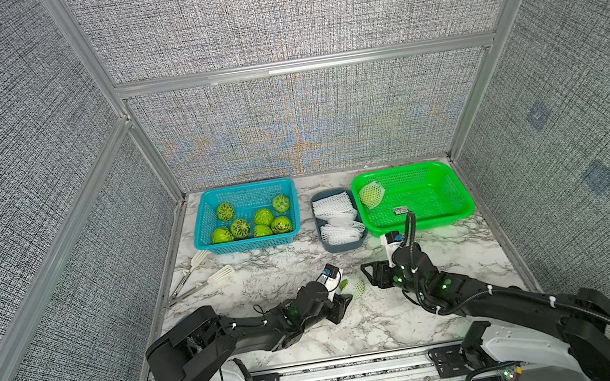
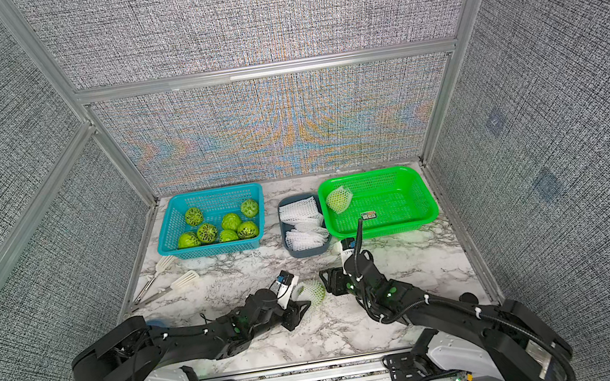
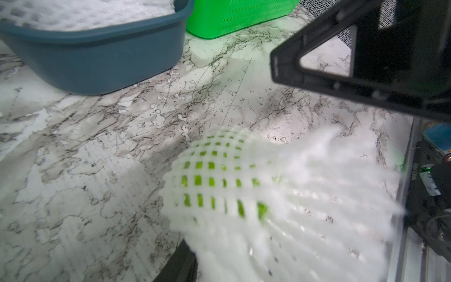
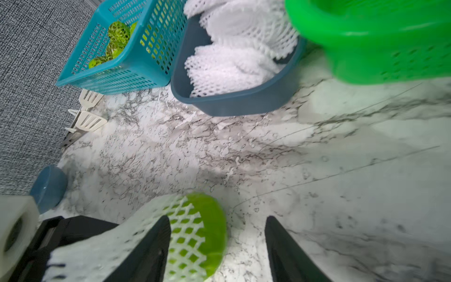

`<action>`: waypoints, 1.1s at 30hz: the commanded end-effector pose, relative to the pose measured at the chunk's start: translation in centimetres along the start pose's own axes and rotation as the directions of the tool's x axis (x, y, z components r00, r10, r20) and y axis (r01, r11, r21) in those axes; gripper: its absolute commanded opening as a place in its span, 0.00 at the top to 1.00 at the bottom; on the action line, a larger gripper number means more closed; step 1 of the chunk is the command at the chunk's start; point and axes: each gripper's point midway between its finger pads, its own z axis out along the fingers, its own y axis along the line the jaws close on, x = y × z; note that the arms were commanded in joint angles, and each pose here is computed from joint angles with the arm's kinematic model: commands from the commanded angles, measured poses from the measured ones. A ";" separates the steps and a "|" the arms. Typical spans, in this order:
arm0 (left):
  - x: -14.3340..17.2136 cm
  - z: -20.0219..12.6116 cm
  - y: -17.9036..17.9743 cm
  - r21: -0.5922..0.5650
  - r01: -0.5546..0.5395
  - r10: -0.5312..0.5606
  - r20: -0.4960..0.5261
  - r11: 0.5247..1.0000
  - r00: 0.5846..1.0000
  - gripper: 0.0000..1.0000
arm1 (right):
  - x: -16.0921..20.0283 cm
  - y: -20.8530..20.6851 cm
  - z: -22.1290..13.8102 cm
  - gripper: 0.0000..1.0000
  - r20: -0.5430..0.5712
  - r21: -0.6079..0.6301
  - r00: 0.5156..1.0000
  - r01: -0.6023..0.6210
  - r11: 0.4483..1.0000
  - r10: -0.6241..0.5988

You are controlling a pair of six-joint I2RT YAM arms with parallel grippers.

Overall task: Sleeve custard apples in foam nets
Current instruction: Put on the foam net on the custard apple.

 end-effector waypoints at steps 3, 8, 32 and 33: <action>-0.3 0.2 0.1 -0.010 -0.013 0.013 0.004 1.000 1.000 0.53 | 0.8 3.2 1.8 0.36 -0.111 -0.144 0.990 -0.104 0.984 0.088; -0.3 0.4 0.2 -0.017 -0.008 0.008 -0.001 1.000 1.000 0.53 | 2.1 2.8 2.6 0.37 -0.146 -0.151 0.982 -0.139 0.979 0.117; 0.3 1.0 0.4 -0.036 -0.005 0.003 -0.040 0.999 0.999 0.54 | 3.9 -0.6 3.1 0.81 -0.134 -0.054 0.969 -0.218 0.974 0.210; 0.3 1.0 0.4 -0.036 -0.005 0.003 -0.041 0.999 0.999 0.54 | 4.1 -0.8 3.1 0.81 -0.136 -0.047 0.967 -0.221 0.974 0.213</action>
